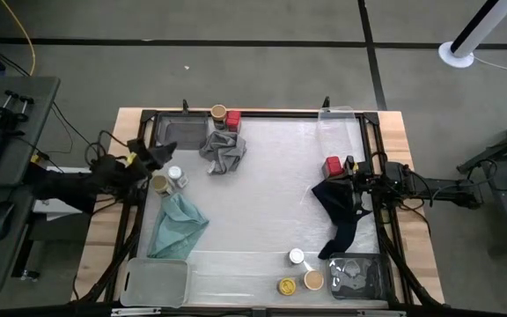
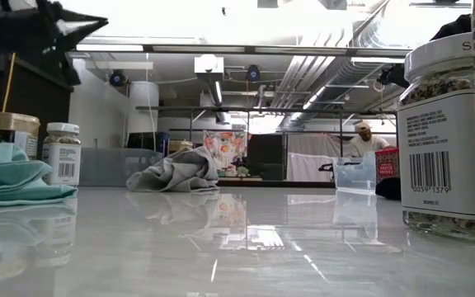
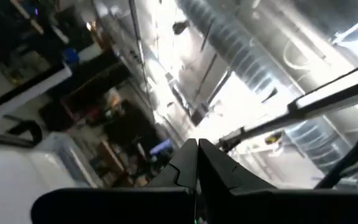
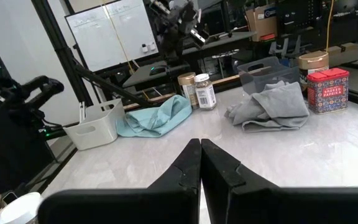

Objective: Sort spices by type
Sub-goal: Put the top white seasoning bottle into the top black bin

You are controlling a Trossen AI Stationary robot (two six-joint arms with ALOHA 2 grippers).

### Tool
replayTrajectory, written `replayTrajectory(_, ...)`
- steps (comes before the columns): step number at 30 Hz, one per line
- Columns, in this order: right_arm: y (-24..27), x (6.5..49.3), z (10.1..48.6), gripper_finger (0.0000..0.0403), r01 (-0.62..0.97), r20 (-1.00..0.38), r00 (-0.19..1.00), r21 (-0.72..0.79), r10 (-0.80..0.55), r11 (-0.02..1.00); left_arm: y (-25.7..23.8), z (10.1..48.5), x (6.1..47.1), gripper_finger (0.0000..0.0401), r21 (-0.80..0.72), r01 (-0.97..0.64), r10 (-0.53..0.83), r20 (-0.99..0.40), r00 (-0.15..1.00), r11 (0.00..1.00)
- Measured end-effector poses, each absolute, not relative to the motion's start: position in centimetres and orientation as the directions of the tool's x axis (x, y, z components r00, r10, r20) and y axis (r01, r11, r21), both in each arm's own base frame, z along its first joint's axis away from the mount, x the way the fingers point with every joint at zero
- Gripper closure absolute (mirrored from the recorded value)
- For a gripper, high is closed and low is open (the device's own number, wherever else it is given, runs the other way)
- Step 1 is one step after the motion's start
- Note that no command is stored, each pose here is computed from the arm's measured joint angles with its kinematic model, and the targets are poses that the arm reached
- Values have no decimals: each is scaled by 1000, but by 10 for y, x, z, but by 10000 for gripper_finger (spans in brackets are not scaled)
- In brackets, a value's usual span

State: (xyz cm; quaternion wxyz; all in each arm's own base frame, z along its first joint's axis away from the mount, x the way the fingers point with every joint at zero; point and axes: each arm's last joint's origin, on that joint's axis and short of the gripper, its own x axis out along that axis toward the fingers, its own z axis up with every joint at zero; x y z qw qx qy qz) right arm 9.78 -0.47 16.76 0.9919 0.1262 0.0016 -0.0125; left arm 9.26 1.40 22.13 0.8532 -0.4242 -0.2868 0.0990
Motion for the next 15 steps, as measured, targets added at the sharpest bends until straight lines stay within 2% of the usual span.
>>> replayTrajectory(2, -5, 98, 168, 402, 25, -7, 1000, 251, -24, 968, 14, 231, 100, 400, -784, 37, 409, 363, 837, 620)
replayTrajectory(6, -5, 98, 168, 402, 26, -7, 1000, 251, -25, 968, 16, 256, 119, 396, -724, -147, 421, 214, 881, 674)
replayTrajectory(8, -5, 98, 168, 402, 25, -6, 1000, 250, -25, 968, 17, 271, 126, 383, -657, -267, 420, 83, 904, 705)
replayTrajectory(11, -5, 98, 168, 402, 25, -6, 1000, 250, -24, 968, 19, 293, 128, 348, -475, -436, 401, -180, 898, 764)
replayTrajectory(15, -5, 98, 168, 402, 25, -6, 1000, 250, -24, 968, 21, 323, 119, 281, -263, -565, 398, -487, 777, 782)
